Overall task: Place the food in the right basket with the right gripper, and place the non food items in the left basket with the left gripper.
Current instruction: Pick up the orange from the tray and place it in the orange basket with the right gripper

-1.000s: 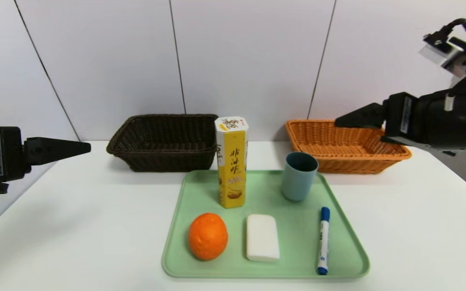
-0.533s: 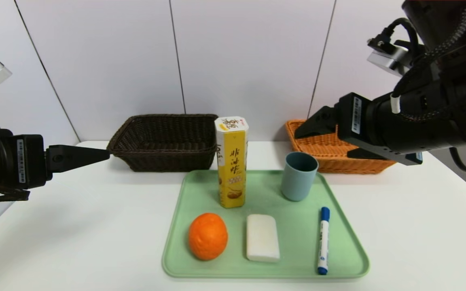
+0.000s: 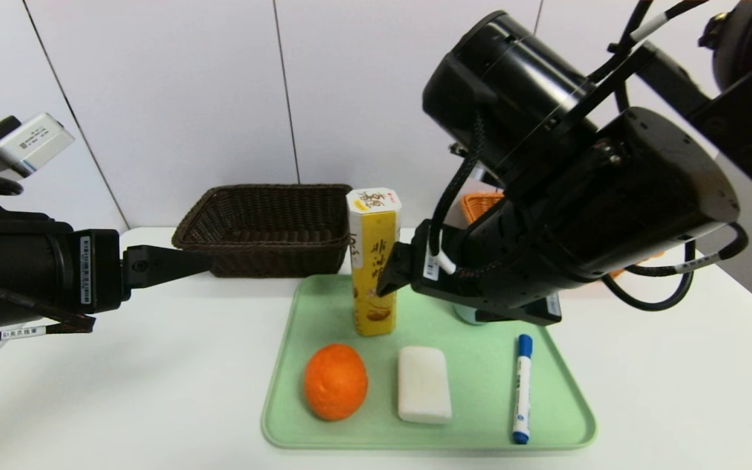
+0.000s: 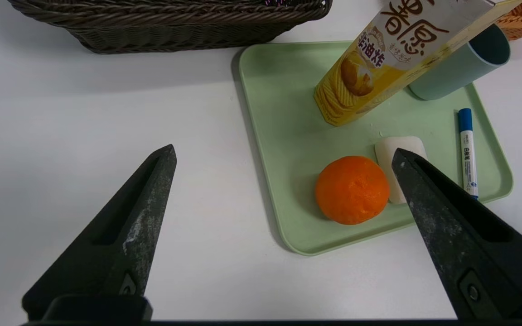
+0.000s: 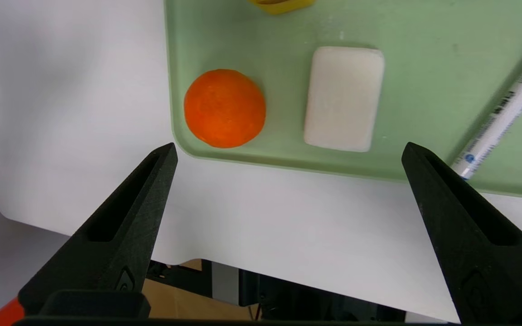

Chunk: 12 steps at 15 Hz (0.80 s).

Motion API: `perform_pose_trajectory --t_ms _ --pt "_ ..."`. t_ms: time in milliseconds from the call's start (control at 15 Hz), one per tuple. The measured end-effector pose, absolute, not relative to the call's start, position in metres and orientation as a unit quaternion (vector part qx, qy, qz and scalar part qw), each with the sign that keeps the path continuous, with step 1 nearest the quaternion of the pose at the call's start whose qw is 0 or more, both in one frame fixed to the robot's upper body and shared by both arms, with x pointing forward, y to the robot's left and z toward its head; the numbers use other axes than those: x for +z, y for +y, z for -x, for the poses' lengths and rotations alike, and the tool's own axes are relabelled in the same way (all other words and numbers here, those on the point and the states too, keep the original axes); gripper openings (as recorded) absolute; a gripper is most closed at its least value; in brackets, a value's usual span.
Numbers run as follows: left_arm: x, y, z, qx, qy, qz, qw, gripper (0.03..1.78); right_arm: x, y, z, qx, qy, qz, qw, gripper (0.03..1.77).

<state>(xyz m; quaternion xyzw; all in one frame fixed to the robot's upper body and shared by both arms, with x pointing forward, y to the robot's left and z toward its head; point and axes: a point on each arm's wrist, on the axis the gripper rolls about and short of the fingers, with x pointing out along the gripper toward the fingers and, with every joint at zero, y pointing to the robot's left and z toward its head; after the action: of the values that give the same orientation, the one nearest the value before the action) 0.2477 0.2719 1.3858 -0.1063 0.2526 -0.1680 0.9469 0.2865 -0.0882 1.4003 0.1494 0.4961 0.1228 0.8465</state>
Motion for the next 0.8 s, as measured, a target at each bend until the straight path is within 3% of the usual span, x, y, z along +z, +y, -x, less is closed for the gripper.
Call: perform_pose_trajectory --t_ms 400,800 --pt "1.372 0.270 -0.249 -0.166 0.277 0.103 0.941 1.69 1.380 -0.047 -0.278 0.153 0.513 -0.159 0.830 1.71" --pt "1.367 0.270 -0.247 -0.166 0.285 0.103 0.938 1.69 1.360 -0.024 -0.278 0.134 0.531 -0.184 0.816 1.71"
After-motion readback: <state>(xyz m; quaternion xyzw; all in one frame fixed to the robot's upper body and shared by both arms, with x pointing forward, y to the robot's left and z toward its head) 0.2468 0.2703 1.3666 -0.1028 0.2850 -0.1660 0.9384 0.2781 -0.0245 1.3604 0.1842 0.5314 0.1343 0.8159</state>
